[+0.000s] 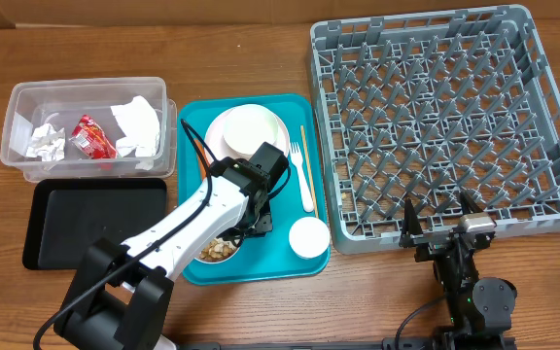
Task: Sort waste into correct bins and load items into the dishwasher
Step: 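Grasp the rim of the pink rice bowl with the left gripper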
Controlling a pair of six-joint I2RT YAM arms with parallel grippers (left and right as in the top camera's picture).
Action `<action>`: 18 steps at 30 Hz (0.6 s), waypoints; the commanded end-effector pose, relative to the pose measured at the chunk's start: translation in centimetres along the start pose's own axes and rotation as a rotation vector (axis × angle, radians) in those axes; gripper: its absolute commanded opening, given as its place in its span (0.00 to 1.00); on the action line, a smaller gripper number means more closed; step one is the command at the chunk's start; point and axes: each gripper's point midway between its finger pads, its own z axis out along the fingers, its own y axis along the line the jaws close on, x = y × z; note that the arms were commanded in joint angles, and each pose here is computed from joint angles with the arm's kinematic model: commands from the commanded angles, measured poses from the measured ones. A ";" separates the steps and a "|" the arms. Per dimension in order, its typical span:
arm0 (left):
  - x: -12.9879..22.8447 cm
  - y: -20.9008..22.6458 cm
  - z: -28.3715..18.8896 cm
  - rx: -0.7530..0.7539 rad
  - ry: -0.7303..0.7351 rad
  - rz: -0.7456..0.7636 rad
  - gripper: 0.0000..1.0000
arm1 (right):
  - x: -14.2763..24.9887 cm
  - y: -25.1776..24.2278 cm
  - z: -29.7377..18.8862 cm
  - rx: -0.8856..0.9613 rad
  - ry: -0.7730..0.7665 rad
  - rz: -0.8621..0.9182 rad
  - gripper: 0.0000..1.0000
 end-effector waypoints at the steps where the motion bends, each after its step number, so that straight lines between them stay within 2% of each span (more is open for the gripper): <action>1: 0.4 0.2 0.7 -0.002 0.017 -0.016 0.32 | 0.3 -0.2 0.0 0.008 0.001 -0.003 1.00; 18: 0.3 0.1 1.1 0.006 0.007 -0.017 0.31 | 0.3 -0.2 0.0 0.008 0.001 -0.003 1.00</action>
